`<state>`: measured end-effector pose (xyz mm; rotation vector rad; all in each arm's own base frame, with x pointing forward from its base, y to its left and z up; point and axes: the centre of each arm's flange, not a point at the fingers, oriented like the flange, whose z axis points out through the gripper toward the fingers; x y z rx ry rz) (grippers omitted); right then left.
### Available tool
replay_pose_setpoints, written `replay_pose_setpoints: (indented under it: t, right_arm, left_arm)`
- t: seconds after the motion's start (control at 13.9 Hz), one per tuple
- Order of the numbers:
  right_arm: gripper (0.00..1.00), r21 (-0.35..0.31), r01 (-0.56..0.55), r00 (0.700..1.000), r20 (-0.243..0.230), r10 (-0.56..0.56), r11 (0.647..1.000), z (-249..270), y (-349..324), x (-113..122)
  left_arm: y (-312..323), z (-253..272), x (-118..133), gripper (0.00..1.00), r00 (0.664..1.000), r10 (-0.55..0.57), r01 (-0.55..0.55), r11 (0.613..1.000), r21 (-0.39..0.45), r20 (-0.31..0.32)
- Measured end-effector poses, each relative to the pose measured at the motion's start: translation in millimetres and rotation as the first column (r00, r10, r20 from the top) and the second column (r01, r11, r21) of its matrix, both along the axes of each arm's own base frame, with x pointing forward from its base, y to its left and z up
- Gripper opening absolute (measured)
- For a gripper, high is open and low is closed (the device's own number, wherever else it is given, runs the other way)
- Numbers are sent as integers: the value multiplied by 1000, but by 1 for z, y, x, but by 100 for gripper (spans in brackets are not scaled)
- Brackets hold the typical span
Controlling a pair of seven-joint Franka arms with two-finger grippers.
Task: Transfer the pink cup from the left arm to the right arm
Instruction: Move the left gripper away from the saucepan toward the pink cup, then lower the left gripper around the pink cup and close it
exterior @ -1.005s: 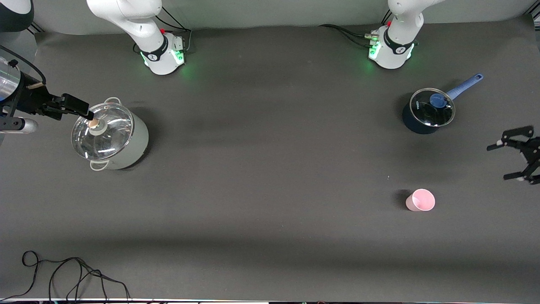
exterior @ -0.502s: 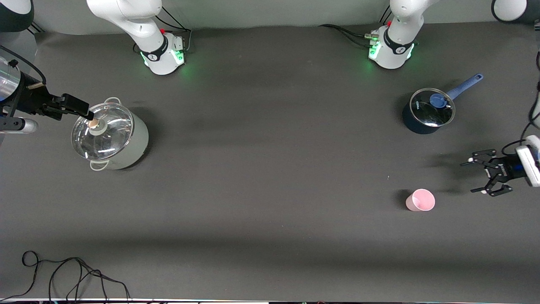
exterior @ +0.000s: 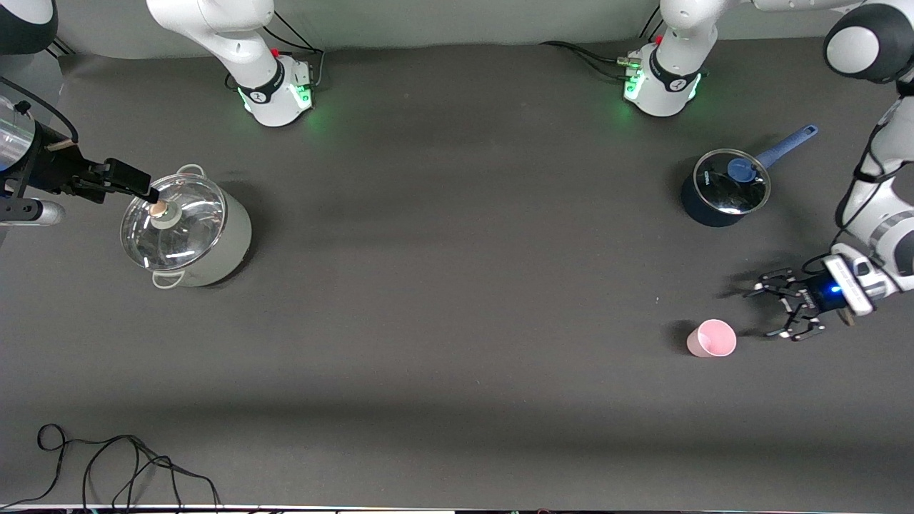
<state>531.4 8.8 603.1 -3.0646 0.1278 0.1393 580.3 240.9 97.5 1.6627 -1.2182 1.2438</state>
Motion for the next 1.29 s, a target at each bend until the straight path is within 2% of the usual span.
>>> replay_pose_setpoints:
  t: [0.29,0.57,1.08,1.15,1.29]
  right_arm:
    - [100,0,0,1000,0,0,1000,0,0,0]
    - [100,0,0,1000,0,0,1000,0,0,0]
    - [100,0,0,1000,0,0,1000,0,0,0]
    - [100,0,0,1000,0,0,1000,0,0,0]
    - [100,0,0,1000,0,0,1000,0,0,0]
  left_arm:
    - [-17,-12,7,96,1000,9,-9,1000,-9,8]
    - [-38,-26,17,96,998,37,-37,999,-12,52]
    - [-83,-40,34,95,996,72,-70,997,-27,57]
    - [-85,-40,35,92,996,75,-73,997,-30,58]
    - [-88,-41,36,68,996,75,-73,997,-34,56]
